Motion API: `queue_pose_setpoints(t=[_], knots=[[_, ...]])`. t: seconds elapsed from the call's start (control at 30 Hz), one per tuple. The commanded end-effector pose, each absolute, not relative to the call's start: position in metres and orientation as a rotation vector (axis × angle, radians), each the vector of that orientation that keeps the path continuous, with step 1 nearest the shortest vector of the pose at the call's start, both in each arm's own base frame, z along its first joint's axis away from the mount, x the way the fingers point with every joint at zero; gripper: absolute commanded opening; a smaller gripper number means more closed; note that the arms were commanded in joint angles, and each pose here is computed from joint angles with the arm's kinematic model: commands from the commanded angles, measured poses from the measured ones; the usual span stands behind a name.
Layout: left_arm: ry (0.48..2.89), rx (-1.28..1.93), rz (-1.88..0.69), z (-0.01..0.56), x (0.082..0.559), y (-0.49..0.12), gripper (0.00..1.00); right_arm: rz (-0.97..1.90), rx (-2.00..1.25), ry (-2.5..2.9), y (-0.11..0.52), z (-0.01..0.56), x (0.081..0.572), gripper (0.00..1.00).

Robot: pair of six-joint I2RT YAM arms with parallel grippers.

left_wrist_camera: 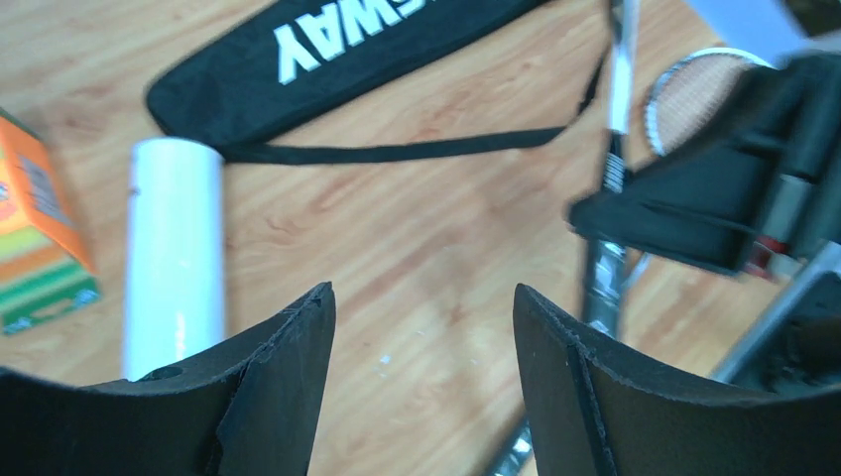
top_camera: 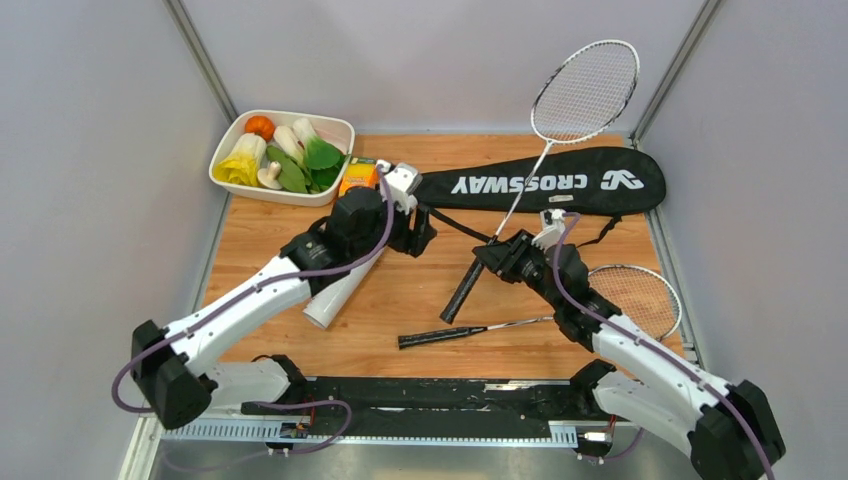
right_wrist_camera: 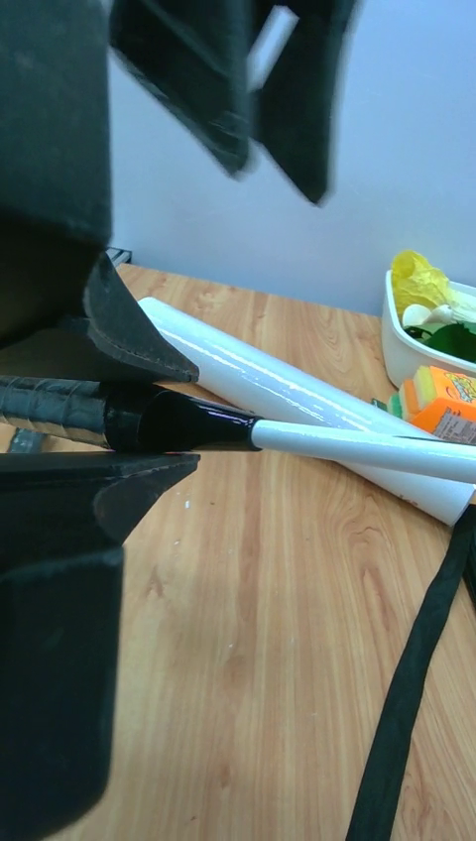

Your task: Pack up the badminton gear

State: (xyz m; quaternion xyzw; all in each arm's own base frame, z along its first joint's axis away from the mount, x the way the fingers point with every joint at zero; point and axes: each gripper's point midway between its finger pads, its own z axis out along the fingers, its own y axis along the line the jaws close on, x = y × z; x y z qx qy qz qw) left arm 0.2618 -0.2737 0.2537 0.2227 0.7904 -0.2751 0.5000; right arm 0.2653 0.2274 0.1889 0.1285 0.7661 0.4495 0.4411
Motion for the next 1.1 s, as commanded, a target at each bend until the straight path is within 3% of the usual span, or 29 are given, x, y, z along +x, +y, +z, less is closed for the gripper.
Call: queue_pose_setpoints(t=[0.0, 0.2, 0.53, 0.67, 1.07], knots=[[1.924, 0.666, -0.405, 0.252, 0.308, -0.264, 0.72, 1.019, 0.219, 1.897, 0.206, 0.196, 0.244, 0.0], [1.897, 0.8, -0.302, 0.248, 0.386, -0.298, 0.71, 0.903, 0.242, 1.832, 0.169, 0.209, 0.227, 0.0], [1.935, 1.114, -0.14, 0.149, 0.487, -0.364, 0.7, 0.811, 0.243, 1.739, 0.138, 0.236, 0.214, 0.0], [1.937, 1.196, -0.115, 0.123, 0.505, -0.378, 0.7, 0.787, 0.243, 1.712, 0.132, 0.244, 0.215, 0.0], [2.005, 1.313, -0.144, 0.051, 0.498, -0.381, 0.64, 0.78, 0.265, 1.672, 0.127, 0.26, 0.216, 0.0]])
